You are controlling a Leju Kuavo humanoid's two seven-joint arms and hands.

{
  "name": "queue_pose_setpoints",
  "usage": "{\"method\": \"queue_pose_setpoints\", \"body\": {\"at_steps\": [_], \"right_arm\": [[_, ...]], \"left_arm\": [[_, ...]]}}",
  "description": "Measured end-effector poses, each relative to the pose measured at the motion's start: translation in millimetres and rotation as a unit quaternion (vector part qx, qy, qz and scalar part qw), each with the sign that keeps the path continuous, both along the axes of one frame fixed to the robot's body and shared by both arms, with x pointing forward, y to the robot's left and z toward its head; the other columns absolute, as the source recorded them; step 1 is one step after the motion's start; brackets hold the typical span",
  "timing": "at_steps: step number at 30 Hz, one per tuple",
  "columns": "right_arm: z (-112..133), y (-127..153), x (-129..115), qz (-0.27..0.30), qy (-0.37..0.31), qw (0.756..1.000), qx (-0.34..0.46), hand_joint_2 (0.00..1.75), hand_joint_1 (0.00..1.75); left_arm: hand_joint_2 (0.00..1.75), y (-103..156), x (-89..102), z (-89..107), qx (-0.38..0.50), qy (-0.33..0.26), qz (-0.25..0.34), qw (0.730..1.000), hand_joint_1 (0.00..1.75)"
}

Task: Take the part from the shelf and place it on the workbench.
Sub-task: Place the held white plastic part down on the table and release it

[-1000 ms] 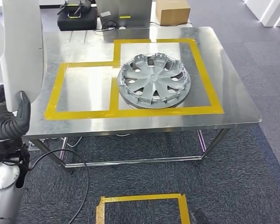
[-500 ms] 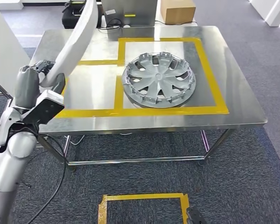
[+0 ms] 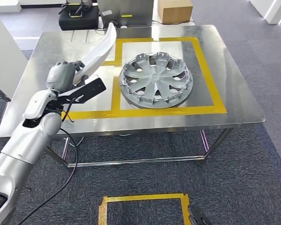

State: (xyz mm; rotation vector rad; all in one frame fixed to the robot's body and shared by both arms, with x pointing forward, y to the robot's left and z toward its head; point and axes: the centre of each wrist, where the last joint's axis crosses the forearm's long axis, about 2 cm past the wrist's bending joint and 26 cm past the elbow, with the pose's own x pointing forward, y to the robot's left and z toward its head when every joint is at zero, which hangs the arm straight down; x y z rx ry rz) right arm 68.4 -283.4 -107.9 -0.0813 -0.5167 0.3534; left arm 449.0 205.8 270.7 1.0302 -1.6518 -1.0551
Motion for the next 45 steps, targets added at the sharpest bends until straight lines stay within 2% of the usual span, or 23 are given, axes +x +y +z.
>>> {"method": "queue_pose_setpoints", "body": {"at_steps": [9, 16, 20, 27, 31, 37, 41, 45], "right_arm": [[-0.2, 2.5, -1.3, -0.004, 0.005, 1.000, 0.002, 0.00, 0.00], [-0.3, 5.0, -2.6, -0.005, 0.007, 1.000, 0.004, 0.00, 0.00], [-0.5, 6.8, -4.1, -0.009, 0.008, 1.000, 0.005, 0.00, 0.00], [-1.4, 6.8, -10.1, -0.015, 0.011, 1.000, 0.003, 0.00, 0.00], [-1.4, 8.6, -10.7, -0.015, 0.011, 1.000, 0.005, 0.00, 0.00], [-1.7, 8.5, -13.2, -0.016, 0.013, 1.000, 0.005, 0.00, 0.00], [-2.1, 8.6, -16.3, -0.016, 0.015, 1.000, 0.004, 0.00, 0.00], [-2.2, 8.4, -16.5, -0.016, 0.014, 1.000, 0.002, 0.00, 0.00]], "left_arm": [[1.75, -19.6, 1.4, -40.0, 0.039, 0.064, 0.055, 0.996, 1.75], [1.75, -16.5, 0.3, -55.7, 0.052, 0.083, 0.071, 0.993, 1.75], [1.75, -9.1, -0.1, -62.5, 0.054, 0.073, 0.097, 0.991, 1.75], [1.75, 10.1, -7.8, -90.5, 0.041, 0.099, 0.108, 0.988, 1.75], [1.75, 13.7, -7.4, -91.5, 0.031, 0.105, 0.108, 0.988, 0.00], [1.75, 16.2, -8.4, -94.6, 0.009, 0.110, 0.104, 0.988, 0.00], [0.00, 16.1, -12.1, -101.1, -0.006, 0.118, 0.102, 0.988, 0.00], [0.00, 14.8, -12.5, -98.8, -0.077, 0.094, 0.078, 0.990, 0.00]]}}
